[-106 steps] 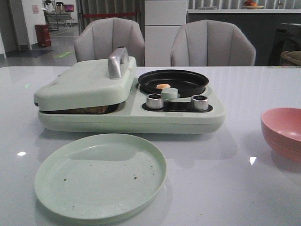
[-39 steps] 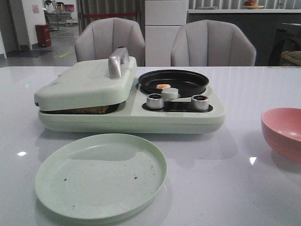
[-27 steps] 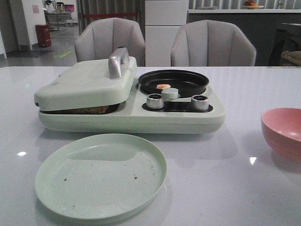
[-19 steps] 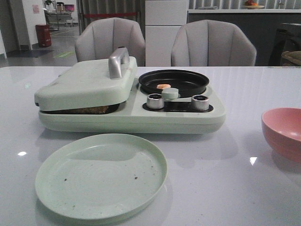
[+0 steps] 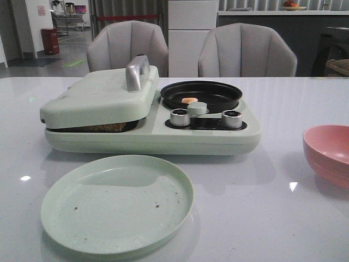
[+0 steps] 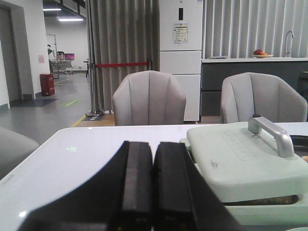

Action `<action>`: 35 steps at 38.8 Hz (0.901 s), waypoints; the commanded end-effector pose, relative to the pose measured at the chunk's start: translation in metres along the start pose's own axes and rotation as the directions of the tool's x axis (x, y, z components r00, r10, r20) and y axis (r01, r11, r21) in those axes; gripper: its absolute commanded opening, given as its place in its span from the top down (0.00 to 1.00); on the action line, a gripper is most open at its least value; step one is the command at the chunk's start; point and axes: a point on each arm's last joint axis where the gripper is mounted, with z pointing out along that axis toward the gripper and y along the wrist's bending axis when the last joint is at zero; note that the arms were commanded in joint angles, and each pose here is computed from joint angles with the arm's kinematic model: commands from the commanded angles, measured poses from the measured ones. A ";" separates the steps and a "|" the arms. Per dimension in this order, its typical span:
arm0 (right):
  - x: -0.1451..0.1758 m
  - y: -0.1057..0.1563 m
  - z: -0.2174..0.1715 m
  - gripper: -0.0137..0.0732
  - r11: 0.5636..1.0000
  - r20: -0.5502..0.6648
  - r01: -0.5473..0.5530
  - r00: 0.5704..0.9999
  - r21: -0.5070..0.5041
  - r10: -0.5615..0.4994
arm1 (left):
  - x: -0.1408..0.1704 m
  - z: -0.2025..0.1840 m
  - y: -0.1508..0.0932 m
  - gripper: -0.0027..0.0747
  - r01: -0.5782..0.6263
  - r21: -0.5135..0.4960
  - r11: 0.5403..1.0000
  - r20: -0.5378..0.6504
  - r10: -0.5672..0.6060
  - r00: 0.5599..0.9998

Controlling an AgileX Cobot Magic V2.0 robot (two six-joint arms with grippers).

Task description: Make breakfast with bread and shrimp

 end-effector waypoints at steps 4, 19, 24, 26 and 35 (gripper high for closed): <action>0.034 0.000 0.000 0.80 1.000 0.137 -0.008 0.991 0.025 0.004 | -0.007 -0.002 0.000 0.84 0.008 0.007 1.000 0.097 -0.009 0.995; 0.045 0.001 0.002 0.80 0.999 0.351 -0.036 0.936 0.011 0.030 | -0.006 -0.002 0.000 0.84 0.008 0.007 1.000 0.095 -0.009 0.995; 0.042 0.001 0.001 0.80 0.999 0.379 -0.038 0.925 0.011 0.031 | -0.006 -0.002 0.000 0.84 0.008 0.007 1.000 0.095 -0.009 0.995; 0.042 0.001 0.001 0.80 0.999 0.379 -0.042 0.925 0.009 0.036 | -0.006 -0.002 0.000 0.84 0.008 0.007 1.000 0.095 -0.009 0.995; 0.042 0.001 0.001 0.80 0.991 0.379 -0.134 0.915 -0.030 0.136 | -0.006 -0.002 0.000 0.84 0.008 0.007 1.000 0.095 -0.009 0.995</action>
